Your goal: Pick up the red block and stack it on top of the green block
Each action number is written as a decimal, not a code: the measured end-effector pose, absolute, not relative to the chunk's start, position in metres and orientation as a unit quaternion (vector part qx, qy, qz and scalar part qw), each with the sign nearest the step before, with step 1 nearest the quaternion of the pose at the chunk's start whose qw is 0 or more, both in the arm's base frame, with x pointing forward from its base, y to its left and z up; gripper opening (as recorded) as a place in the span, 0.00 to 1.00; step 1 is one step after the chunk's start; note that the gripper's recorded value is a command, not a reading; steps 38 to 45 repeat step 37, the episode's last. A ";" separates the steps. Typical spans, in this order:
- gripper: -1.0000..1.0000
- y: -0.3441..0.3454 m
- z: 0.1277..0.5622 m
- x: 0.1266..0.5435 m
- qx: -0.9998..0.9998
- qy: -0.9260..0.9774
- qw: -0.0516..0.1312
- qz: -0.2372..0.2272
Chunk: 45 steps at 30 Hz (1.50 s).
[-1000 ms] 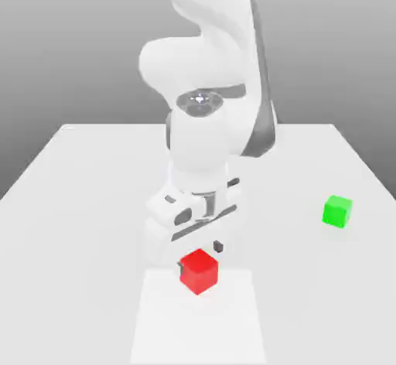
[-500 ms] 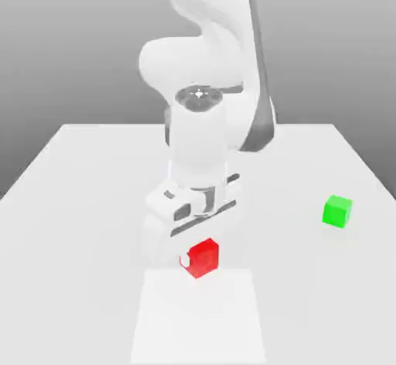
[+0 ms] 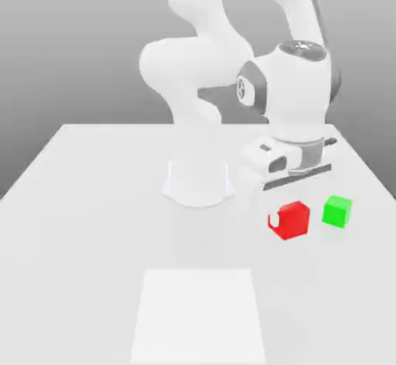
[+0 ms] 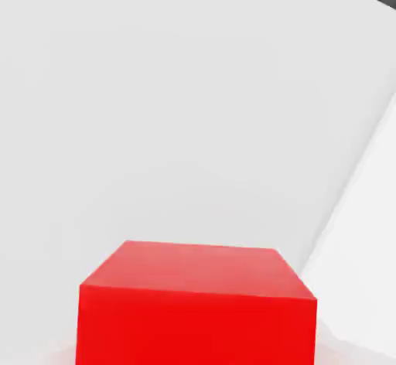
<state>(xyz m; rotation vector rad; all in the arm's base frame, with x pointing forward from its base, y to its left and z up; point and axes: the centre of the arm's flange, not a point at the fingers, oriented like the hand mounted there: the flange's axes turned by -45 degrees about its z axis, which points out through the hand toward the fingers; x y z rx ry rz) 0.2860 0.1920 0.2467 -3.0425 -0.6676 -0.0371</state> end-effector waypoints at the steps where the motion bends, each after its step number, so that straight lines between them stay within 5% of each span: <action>1: 0.00 0.204 0.248 0.278 -0.979 -0.205 0.014 -0.012; 16: 0.00 0.321 0.245 0.123 -0.997 -0.080 0.002 -0.002; 35: 0.00 0.323 0.184 0.119 -0.997 -0.075 0.001 -0.003; 36: 1.00 0.322 0.181 0.119 -0.997 -0.074 0.001 -0.002; 45: 1.00 0.322 0.181 0.119 -0.997 -0.074 0.001 -0.002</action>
